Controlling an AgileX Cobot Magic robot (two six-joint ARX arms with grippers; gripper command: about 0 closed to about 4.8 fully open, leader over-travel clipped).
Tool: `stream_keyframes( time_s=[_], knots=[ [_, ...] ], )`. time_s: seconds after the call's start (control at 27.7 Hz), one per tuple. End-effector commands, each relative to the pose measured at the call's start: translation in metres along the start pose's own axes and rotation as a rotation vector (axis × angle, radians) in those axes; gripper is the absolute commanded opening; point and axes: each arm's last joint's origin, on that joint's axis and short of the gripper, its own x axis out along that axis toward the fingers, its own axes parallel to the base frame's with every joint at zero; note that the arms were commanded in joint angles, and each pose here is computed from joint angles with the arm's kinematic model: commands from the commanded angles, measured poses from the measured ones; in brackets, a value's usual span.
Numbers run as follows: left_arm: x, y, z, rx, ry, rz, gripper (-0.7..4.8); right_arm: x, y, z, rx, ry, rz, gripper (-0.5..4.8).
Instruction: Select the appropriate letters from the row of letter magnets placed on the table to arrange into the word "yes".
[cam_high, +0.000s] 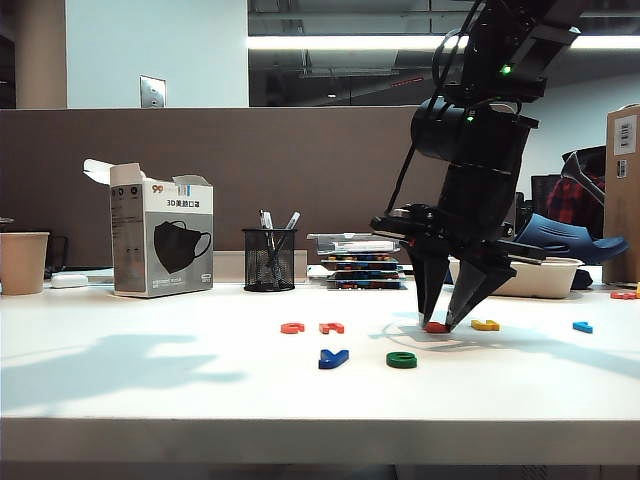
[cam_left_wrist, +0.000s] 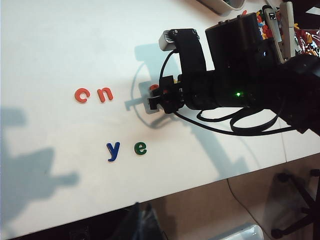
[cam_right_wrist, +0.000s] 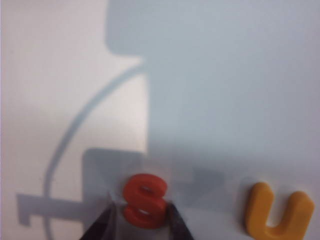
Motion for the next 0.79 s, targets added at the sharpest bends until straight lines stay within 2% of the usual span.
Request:
stream_keyframes(
  time_s=[0.04, 0.14, 0.22, 0.36, 0.79],
  knots=[
    [-0.0016, -0.0007, 0.0005, 0.005, -0.008, -0.007, -0.05, 0.0023, -0.0005, -0.0005, -0.002, 0.006, -0.003, 1.11],
    [-0.0016, -0.0007, 0.0005, 0.005, -0.008, -0.007, -0.05, 0.0023, -0.0005, -0.0005, -0.002, 0.006, -0.003, 1.03],
    [-0.0016, -0.0007, 0.0005, 0.005, -0.008, -0.007, -0.05, 0.0023, -0.0005, -0.0004, -0.002, 0.005, -0.003, 0.6],
    [-0.0016, -0.0007, 0.0005, 0.005, -0.008, -0.007, -0.05, 0.0023, -0.0004, -0.0001, -0.002, 0.002, -0.002, 0.48],
    [-0.0016, -0.0007, 0.0005, 0.005, -0.008, -0.007, -0.05, 0.0011, 0.0004, 0.0015, -0.005, -0.016, 0.006, 0.53]
  ],
)
